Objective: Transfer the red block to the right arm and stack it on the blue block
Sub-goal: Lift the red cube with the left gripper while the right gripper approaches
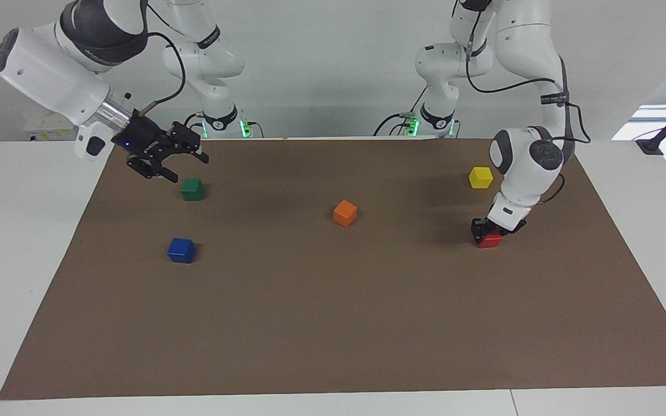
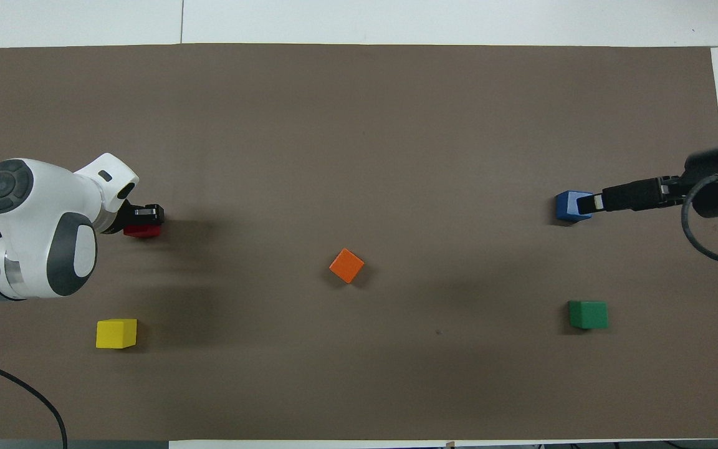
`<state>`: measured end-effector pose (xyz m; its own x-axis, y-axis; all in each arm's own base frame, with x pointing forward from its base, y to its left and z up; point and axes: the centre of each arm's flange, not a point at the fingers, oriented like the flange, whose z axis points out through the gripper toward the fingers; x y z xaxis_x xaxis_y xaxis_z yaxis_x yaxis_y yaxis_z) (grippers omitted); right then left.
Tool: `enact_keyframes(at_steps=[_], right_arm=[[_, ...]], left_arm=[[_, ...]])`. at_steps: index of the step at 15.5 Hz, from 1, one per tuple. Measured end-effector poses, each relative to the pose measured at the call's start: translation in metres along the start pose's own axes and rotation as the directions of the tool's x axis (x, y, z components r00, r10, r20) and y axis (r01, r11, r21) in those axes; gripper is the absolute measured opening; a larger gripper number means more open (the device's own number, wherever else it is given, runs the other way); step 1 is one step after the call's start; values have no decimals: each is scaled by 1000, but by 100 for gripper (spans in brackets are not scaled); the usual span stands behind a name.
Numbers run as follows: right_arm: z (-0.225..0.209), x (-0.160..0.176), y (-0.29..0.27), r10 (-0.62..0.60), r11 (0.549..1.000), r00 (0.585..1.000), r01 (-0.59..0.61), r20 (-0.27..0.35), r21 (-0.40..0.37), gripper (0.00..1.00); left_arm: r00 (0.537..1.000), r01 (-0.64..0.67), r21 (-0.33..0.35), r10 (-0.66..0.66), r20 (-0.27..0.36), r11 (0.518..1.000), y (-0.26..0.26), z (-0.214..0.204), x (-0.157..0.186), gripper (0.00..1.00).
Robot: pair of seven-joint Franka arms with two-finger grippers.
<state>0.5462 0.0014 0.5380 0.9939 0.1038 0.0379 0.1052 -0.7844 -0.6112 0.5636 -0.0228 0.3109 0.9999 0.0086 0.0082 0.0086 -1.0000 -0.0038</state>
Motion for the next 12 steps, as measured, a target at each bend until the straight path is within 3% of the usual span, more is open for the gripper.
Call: enact_keyframes(at_steps=[3, 6, 9, 12], right_arm=[[24, 1, 7, 14, 974, 999, -6, -35, 226, 100], [52, -3, 19, -15, 912, 998, 37, -57, 408, 100], [87, -16, 36, -35, 820, 997, 66, -65, 569, 100], [117, -29, 50, -35, 695, 998, 63, -54, 717, 100]], left_arm=[[997, 64, -15, -63, 39, 998, -2, -27, 11, 55], [967, 243, -98, -233, 106, 965, 11, -74, 22, 55], [881, 462, -193, -423, 213, 866, 35, -129, 28, 55], [767, 629, -263, -530, 361, 731, 63, -171, 23, 55]])
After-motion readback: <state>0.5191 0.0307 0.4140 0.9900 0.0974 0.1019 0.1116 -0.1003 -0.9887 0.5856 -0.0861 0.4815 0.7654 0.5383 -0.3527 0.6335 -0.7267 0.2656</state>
